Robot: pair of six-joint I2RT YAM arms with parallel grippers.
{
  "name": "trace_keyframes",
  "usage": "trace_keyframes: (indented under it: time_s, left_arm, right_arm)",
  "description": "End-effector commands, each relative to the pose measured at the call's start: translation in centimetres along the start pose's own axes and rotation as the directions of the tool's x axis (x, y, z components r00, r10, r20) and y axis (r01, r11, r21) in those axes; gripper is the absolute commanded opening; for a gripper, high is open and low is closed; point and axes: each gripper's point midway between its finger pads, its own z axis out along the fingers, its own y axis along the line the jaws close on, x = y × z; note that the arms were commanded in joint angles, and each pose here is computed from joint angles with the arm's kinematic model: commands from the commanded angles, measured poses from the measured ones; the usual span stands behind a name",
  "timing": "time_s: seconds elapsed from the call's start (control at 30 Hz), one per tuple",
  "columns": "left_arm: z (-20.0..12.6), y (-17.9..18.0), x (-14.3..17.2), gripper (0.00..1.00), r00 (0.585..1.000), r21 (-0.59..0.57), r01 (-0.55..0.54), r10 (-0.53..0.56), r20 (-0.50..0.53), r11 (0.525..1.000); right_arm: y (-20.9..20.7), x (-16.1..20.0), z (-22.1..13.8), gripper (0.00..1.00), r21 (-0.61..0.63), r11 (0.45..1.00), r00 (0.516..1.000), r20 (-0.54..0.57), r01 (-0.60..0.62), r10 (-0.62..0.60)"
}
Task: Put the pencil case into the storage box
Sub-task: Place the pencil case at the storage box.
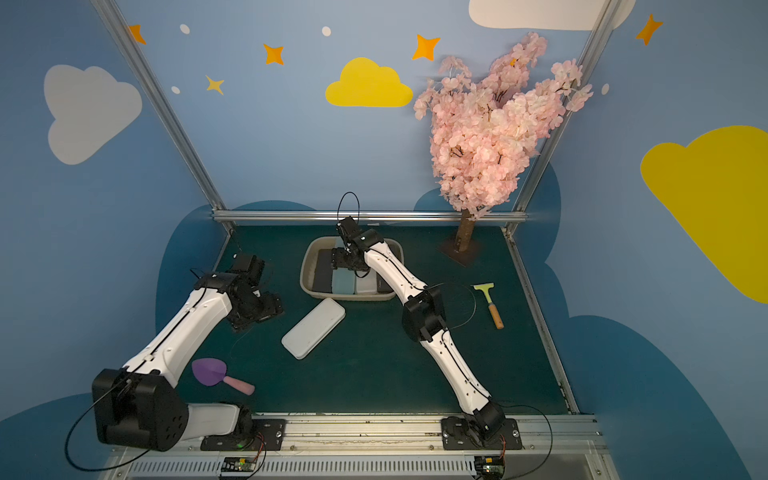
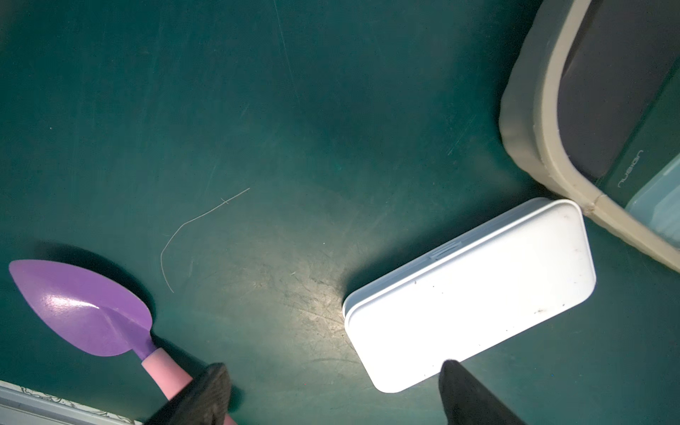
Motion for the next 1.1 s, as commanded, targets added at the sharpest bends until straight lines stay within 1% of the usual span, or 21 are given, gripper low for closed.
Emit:
trace_keyframes:
  time_s: [0.0,0.33,0.47,0.57,0.67,0.8,0.87,0.93,1.0,1.07]
  left_arm:
    - [-0.1,0.4,0.3,0.92,1.0,-0.006,0.0,0.0,-0.001,1.0]
    - [-0.2,0.3,0.2,0.92,1.0,0.001,0.002,-0.002,0.005,1.0]
    - [-0.2,0.3,0.2,0.92,1.0,0.002,-0.003,0.003,0.009,1.0]
    - [-0.1,0.1,0.1,0.92,1.0,0.011,-0.009,0.009,0.008,1.0]
    - [0.3,-0.6,0.1,0.92,1.0,0.039,-0.022,0.022,-0.004,0.999]
    - [1.2,-2.0,0.3,0.92,0.998,0.103,-0.055,0.059,-0.036,0.993]
    - [1.8,-2.7,0.5,0.92,0.996,0.14,-0.068,0.075,-0.049,0.988]
    - [2.4,-3.3,0.7,0.92,0.994,0.171,-0.081,0.093,-0.061,0.982]
    - [3.0,-3.9,0.8,0.92,0.992,0.199,-0.091,0.107,-0.07,0.976]
    - [3.6,-4.3,0.9,0.92,0.99,0.217,-0.102,0.121,-0.078,0.971]
  right_arm:
    - [0.4,3.3,1.6,0.84,-0.015,1.0,0.993,-0.117,-0.008,0.007]
    - [0.2,3.0,1.2,0.89,-0.006,1.0,0.994,-0.112,-0.01,0.01]
    - [0.3,2.3,0.2,0.9,0.006,1.0,0.997,-0.079,0.003,-0.002]
    - [0.6,0.9,-2.2,0.91,0.024,0.999,1.0,-0.019,0.022,-0.022]
    - [0.2,-0.4,-5.3,0.94,0.071,0.997,0.998,0.052,0.028,-0.032]
    - [-1.0,-1.2,-9.5,0.98,0.111,0.994,0.993,0.118,-0.006,-0.007]
    - [-1.3,-0.8,-11.0,0.98,0.105,0.994,0.993,0.115,-0.024,0.012]
    - [-1.3,0.3,-12.0,0.98,0.08,0.995,0.995,0.084,-0.052,0.045]
    - [-1.1,2.0,-12.4,0.97,0.036,0.993,0.994,0.024,-0.111,0.11]
    - [-0.3,4.3,-12.5,0.94,-0.025,0.98,0.978,-0.075,-0.196,0.194]
